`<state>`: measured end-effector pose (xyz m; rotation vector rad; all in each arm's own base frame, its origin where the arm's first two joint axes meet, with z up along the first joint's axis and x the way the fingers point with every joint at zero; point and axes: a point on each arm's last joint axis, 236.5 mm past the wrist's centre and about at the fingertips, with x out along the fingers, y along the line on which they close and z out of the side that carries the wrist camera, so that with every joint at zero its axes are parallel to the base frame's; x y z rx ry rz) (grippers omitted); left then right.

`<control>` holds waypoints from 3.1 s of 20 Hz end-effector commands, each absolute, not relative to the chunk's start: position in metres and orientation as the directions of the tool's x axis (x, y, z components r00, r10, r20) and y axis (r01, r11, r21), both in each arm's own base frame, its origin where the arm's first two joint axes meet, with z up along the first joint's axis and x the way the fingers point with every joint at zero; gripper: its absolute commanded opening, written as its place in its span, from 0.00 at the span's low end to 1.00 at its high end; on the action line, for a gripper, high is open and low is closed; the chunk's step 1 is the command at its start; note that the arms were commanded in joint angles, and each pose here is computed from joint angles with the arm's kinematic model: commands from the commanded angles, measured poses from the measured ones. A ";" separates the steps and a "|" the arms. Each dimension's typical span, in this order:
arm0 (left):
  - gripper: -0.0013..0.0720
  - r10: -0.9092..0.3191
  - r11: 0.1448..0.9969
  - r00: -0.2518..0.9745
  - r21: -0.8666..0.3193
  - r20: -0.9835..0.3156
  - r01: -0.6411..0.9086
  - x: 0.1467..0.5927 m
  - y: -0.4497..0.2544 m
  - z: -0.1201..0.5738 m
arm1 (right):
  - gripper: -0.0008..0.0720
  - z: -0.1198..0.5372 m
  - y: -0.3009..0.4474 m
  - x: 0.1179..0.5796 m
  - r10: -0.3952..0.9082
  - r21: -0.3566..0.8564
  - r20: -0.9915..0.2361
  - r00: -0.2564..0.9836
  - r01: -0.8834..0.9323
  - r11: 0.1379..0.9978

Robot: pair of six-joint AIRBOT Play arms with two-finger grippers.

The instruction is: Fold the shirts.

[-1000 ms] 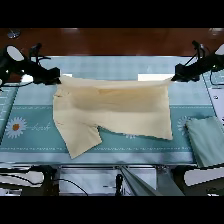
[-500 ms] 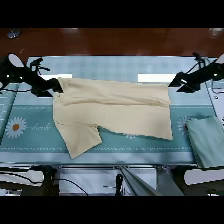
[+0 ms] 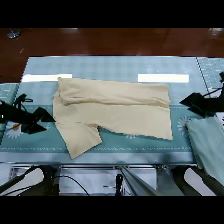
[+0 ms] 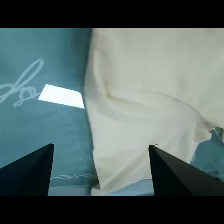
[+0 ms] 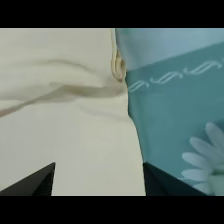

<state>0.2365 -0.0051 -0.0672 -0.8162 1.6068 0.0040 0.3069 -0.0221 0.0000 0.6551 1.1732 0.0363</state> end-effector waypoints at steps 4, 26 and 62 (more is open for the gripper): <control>0.98 -0.581 0.558 0.302 -0.640 -0.756 -0.528 0.233 -0.049 -0.090 | 0.87 -0.031 0.006 0.269 0.393 0.549 -0.814 0.428 0.344 0.762; 0.06 -0.632 0.681 0.204 -0.661 -0.748 -0.315 0.223 -0.100 -0.093 | 0.87 -0.097 0.014 0.158 0.380 0.323 -0.925 -0.023 0.479 0.816; 0.06 -0.610 0.705 0.370 -0.693 -0.701 -0.150 0.510 -0.056 -0.021 | 0.04 -0.028 0.018 0.472 0.511 0.630 -0.754 0.413 0.233 0.741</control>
